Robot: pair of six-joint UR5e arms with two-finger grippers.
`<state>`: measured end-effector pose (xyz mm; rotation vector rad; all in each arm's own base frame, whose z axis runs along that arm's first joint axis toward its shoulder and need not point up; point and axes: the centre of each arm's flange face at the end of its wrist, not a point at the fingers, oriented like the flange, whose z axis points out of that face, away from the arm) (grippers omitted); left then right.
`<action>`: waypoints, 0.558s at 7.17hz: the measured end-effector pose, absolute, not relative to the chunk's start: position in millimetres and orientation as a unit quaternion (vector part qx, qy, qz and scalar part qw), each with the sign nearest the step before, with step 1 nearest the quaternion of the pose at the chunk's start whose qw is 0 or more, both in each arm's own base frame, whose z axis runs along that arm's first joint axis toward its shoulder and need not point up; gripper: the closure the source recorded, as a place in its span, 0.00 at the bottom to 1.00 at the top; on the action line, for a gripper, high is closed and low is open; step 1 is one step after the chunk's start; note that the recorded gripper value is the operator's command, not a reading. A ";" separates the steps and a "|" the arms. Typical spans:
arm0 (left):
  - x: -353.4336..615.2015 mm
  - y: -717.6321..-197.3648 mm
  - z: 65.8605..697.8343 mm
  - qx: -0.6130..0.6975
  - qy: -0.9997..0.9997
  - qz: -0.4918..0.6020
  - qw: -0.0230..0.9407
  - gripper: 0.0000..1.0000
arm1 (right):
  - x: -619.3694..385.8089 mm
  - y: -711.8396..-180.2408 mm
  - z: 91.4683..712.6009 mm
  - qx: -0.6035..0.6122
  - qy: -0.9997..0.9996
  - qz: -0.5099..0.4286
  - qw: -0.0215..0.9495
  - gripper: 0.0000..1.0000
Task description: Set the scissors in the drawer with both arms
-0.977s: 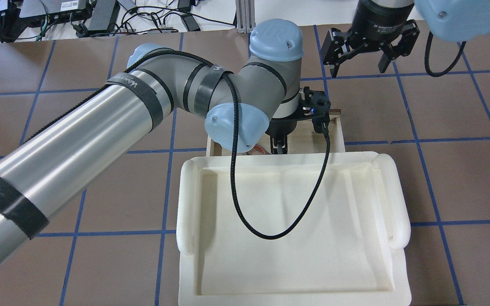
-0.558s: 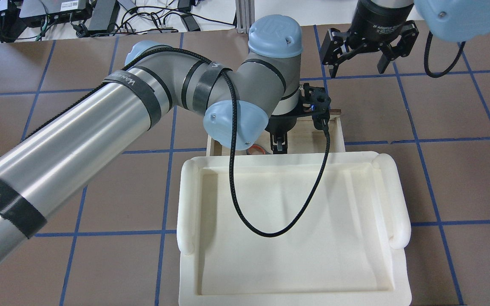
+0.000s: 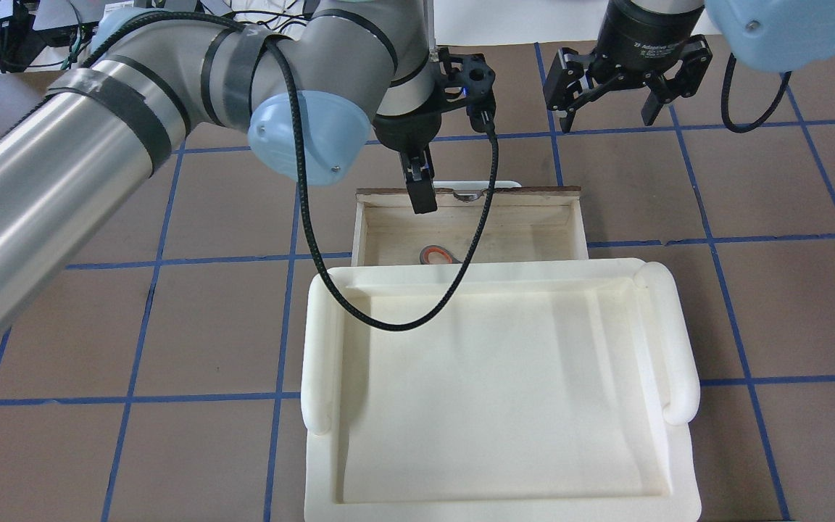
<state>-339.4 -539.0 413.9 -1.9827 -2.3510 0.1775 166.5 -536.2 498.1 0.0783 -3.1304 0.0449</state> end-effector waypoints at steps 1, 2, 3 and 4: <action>-306.8 -543.9 439.5 -0.610 -0.788 0.072 0.024 0.00 | 168.3 -535.9 498.2 0.025 -1.000 0.016 0.003 0.00; -278.2 -538.7 468.2 -0.573 -0.815 0.082 0.016 0.00 | 168.9 -535.7 498.3 0.025 -1.000 0.016 0.003 0.00; -250.6 -528.1 496.1 -0.517 -0.852 0.086 0.002 0.00 | 168.6 -535.6 497.9 0.025 -1.000 0.015 0.005 0.00; -220.8 -516.6 522.4 -0.441 -0.893 0.091 -0.017 0.00 | 167.7 -535.5 497.3 0.025 -1.000 0.013 0.006 0.00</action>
